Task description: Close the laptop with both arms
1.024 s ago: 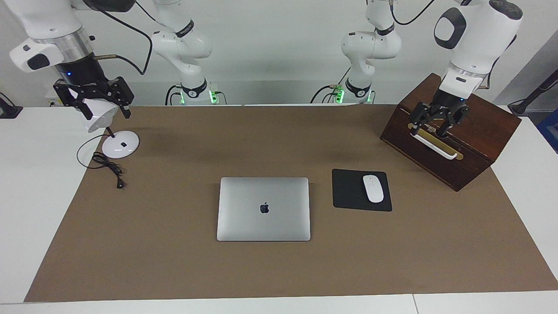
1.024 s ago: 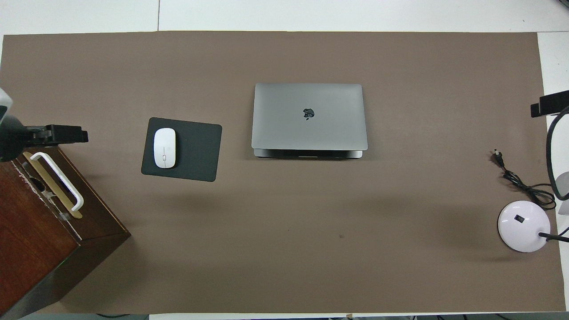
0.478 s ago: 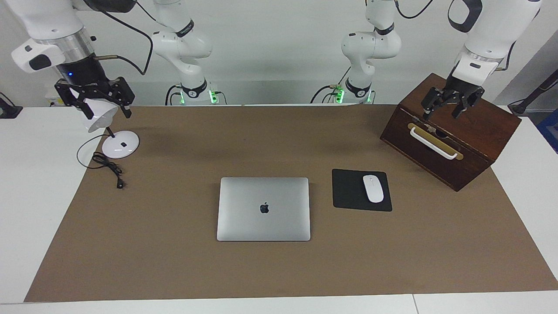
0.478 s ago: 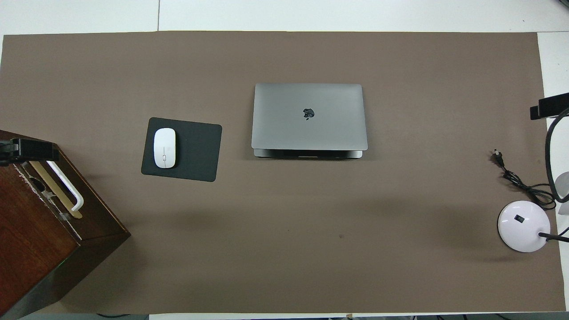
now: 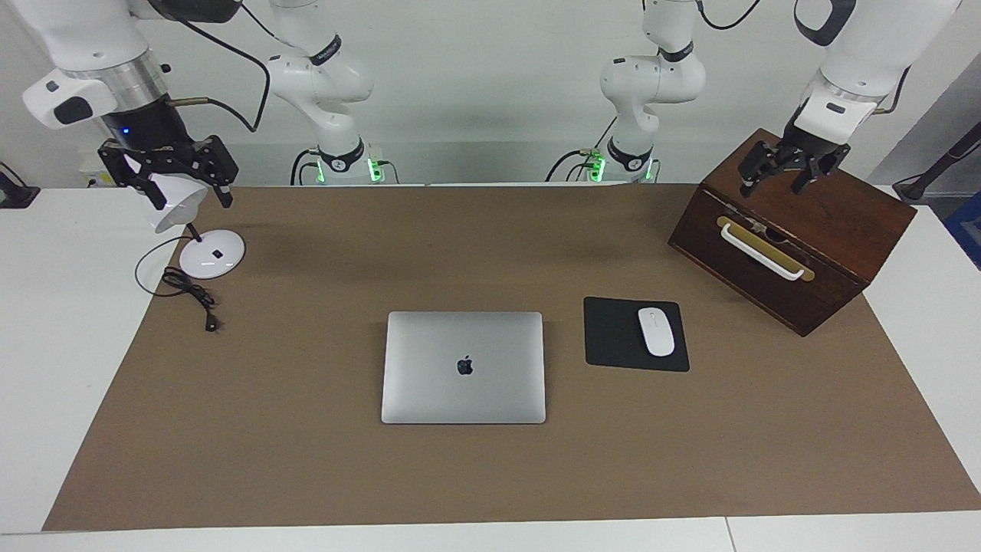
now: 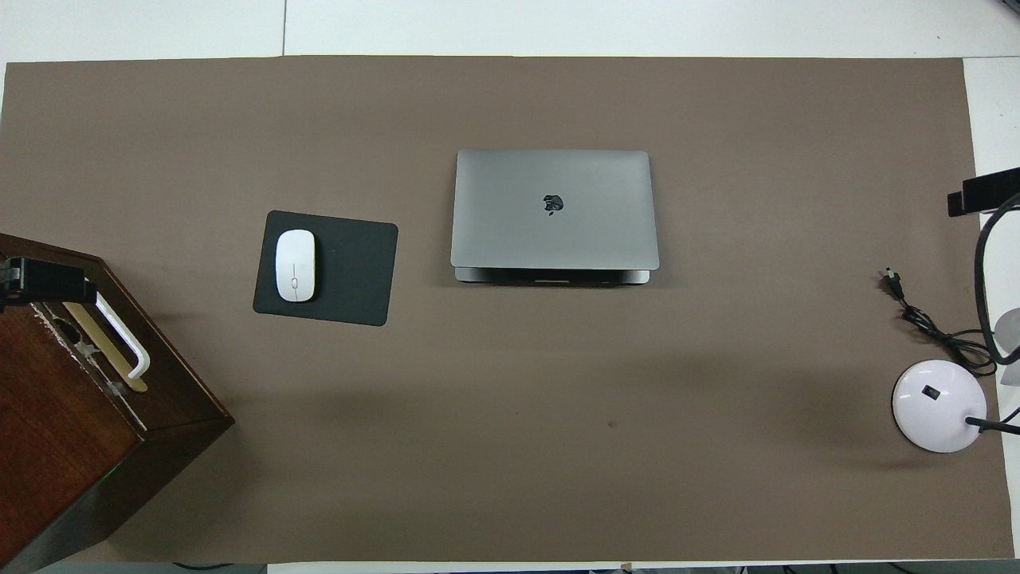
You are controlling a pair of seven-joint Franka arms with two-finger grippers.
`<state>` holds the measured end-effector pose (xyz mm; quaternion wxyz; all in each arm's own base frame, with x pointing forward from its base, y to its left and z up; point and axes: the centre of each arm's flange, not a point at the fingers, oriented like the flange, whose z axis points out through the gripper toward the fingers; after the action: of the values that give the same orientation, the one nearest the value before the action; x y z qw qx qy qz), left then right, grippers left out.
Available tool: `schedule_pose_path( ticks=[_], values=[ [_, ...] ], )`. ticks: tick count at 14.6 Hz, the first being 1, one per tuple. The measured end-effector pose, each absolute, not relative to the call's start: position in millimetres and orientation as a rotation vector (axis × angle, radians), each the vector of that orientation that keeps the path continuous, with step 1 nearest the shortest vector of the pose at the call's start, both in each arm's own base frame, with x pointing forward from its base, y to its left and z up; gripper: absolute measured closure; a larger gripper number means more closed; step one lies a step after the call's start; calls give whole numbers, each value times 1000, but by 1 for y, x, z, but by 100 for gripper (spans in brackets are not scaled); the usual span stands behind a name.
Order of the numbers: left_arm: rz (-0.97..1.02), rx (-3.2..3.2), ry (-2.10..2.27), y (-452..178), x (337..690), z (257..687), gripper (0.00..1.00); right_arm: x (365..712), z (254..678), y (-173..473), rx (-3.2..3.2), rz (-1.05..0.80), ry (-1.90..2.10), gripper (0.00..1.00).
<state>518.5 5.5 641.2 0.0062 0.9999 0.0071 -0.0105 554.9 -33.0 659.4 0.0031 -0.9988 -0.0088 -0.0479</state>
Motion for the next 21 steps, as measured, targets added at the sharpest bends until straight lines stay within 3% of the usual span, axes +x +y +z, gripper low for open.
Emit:
schedule_pose_path(
  ticks=[21],
  values=[
    [-82,3133,3,-2,529,626,0,543,629,-37,-3130,-43,-13,0]
  ],
)
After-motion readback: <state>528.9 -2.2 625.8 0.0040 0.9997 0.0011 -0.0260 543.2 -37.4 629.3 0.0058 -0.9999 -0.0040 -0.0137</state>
